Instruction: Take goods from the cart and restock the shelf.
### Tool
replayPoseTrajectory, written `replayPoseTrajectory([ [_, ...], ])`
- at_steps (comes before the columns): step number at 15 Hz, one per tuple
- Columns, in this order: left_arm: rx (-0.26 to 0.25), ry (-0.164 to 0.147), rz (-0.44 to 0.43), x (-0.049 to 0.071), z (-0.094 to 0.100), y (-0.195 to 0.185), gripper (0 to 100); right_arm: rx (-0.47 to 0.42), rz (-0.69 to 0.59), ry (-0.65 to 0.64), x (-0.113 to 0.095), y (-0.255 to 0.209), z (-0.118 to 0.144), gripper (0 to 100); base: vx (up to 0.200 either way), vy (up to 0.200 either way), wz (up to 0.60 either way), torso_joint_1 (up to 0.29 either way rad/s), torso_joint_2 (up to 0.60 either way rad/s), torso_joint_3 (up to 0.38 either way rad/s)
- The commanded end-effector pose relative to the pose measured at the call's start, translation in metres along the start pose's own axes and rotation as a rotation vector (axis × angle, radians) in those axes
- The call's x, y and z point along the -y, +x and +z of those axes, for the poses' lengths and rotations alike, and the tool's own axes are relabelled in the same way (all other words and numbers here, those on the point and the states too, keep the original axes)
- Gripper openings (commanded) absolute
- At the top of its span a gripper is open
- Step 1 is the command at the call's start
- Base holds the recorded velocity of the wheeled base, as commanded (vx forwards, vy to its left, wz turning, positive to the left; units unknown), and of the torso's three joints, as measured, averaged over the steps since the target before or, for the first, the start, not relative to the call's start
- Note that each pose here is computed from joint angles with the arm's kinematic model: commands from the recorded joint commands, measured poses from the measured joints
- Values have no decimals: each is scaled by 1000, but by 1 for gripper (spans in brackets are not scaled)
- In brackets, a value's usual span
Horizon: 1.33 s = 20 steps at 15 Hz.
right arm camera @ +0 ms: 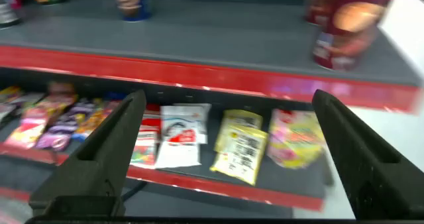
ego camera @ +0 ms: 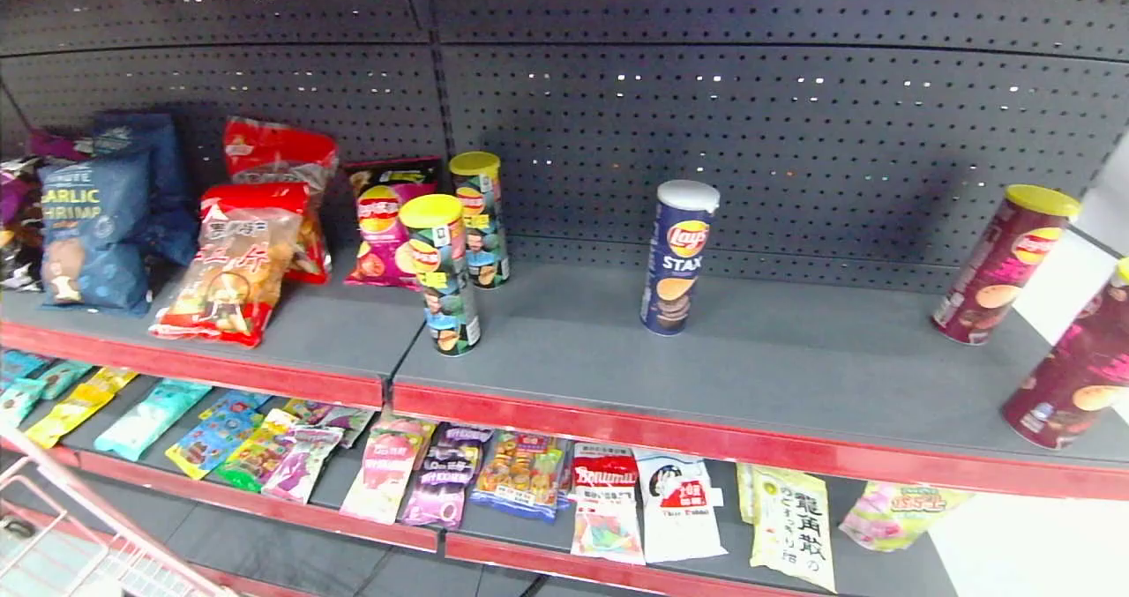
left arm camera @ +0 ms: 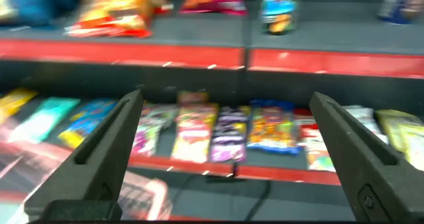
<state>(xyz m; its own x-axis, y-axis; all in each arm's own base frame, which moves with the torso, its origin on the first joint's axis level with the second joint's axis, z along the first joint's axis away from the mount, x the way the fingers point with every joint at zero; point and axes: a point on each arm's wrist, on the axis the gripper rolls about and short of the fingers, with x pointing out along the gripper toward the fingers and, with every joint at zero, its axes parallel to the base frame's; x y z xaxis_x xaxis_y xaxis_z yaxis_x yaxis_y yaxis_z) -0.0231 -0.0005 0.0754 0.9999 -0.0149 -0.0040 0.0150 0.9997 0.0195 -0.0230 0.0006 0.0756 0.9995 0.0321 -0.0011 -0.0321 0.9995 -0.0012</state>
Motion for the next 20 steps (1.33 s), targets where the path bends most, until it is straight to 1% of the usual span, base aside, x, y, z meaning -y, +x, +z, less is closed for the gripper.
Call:
replayPoseTrajectory([
  [1,-1,0,0,0,0,0,100,0,0,0,0,0,0,100,0,0,600,-2,2,-2],
  [8,-1,0,0,0,0,0,100,0,2,0,0,0,0,100,0,0,600,3,2,1],
  [16,-1,0,0,0,0,0,100,0,9,1,0,0,0,100,0,0,0,0,0,0],
  [20,-1,0,0,0,0,0,100,0,12,1,0,0,0,100,0,0,0,-134,319,168],
])
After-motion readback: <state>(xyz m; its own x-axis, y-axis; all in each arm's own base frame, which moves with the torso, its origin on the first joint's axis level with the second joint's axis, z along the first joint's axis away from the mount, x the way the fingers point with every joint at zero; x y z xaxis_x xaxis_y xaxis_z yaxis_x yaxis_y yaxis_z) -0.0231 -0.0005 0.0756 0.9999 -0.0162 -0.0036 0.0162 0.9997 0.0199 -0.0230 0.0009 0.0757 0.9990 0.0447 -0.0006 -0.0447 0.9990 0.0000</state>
